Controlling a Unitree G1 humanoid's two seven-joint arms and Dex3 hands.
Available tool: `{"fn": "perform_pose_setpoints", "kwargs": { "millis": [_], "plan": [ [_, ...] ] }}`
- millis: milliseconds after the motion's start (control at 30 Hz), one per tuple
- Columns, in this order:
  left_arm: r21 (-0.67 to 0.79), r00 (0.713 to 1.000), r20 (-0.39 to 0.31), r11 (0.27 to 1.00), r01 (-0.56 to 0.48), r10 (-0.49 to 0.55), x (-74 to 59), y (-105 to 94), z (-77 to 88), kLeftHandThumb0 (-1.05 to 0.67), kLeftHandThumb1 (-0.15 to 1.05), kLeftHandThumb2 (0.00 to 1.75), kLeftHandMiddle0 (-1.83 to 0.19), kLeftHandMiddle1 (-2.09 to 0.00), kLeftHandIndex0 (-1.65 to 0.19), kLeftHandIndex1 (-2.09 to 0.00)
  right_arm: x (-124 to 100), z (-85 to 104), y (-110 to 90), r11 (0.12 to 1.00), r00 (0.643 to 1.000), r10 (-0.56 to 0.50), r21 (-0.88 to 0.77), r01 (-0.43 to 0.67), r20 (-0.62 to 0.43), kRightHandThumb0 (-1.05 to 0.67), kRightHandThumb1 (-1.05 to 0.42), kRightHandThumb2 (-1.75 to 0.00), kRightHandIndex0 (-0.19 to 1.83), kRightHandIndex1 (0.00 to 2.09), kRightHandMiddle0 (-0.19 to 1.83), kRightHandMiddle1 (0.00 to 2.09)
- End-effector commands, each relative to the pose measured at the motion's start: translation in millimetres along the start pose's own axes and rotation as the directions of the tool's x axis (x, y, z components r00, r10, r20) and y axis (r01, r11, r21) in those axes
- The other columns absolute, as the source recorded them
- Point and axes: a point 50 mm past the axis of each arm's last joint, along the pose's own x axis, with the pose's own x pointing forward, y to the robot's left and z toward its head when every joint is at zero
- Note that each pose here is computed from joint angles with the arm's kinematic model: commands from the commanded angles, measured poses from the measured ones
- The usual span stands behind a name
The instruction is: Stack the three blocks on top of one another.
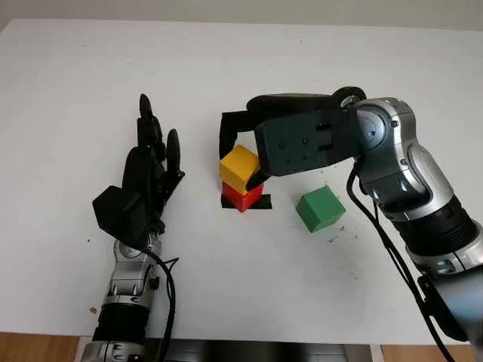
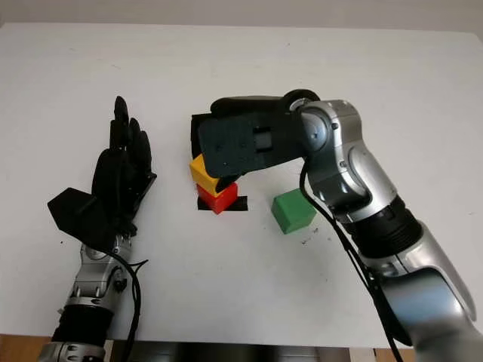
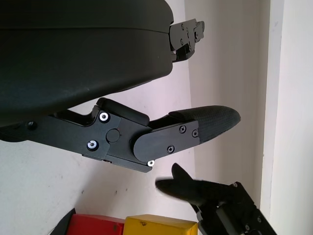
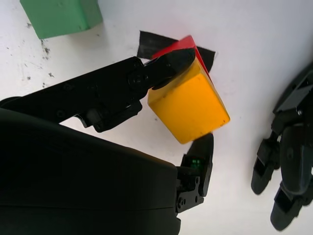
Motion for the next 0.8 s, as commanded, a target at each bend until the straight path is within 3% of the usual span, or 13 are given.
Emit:
{"fn": "perform_pose_setpoints", "kwargs": {
  "millis": [0, 200, 467, 633, 767],
  "plan": [
    [-0.009, 0.997, -0.080, 1.000, -0.014, 0.014, -15.4, 0.9, -18.4, -0.69, 1.05, 0.65, 0.19, 0.00, 0.19, 0.00, -3, 0.0, -3, 1.000, 1.000, 0.020, -0.024, -0.019, 0.008, -0.58, -0.86, -0.05, 0.01, 0.02, 0.01, 0.35],
    [-0.006, 0.996, -0.084, 1.000, -0.019, 0.019, -15.1, 1.8, -18.4, -0.71, 1.05, 0.64, 0.19, 0.00, 0.19, 0.00, -5, -0.7, -3, 0.993, 0.996, 0.087, -0.084, -0.088, -0.016, -0.67, -0.81, -0.04, -0.17, 0.00, -0.12, 0.14],
    [0.008, 0.997, -0.080, 1.000, -0.014, 0.014, -14.3, 2.5, -18.0, -0.70, 1.05, 0.65, 0.19, 0.00, 0.19, 0.00, -13, -4.7, -10, 0.991, 0.994, 0.105, -0.082, -0.106, -0.014, -0.79, -0.79, -0.05, -0.19, 0.00, -0.19, 0.02],
    [-0.013, 0.996, -0.082, 1.000, -0.022, 0.021, -14.6, 3.2, -18.0, -0.70, 1.05, 0.64, 0.19, 0.00, 0.19, 0.00, -36, -8.6, -26, 1.000, 0.999, -0.013, 0.001, 0.013, 0.033, -0.84, -0.82, -0.06, -0.19, 0.00, -0.18, 0.01],
    [-0.001, 0.997, -0.078, 1.000, -0.017, 0.017, -14.9, 6.8, -17.0, -0.70, 1.05, 0.66, 0.19, 0.00, 0.19, 0.00, -70, -22.7, -37, 0.972, 0.973, -0.224, 0.086, 0.220, 0.047, -0.80, -0.87, -0.07, -0.13, 0.04, -0.04, 0.08]
  ]
}}
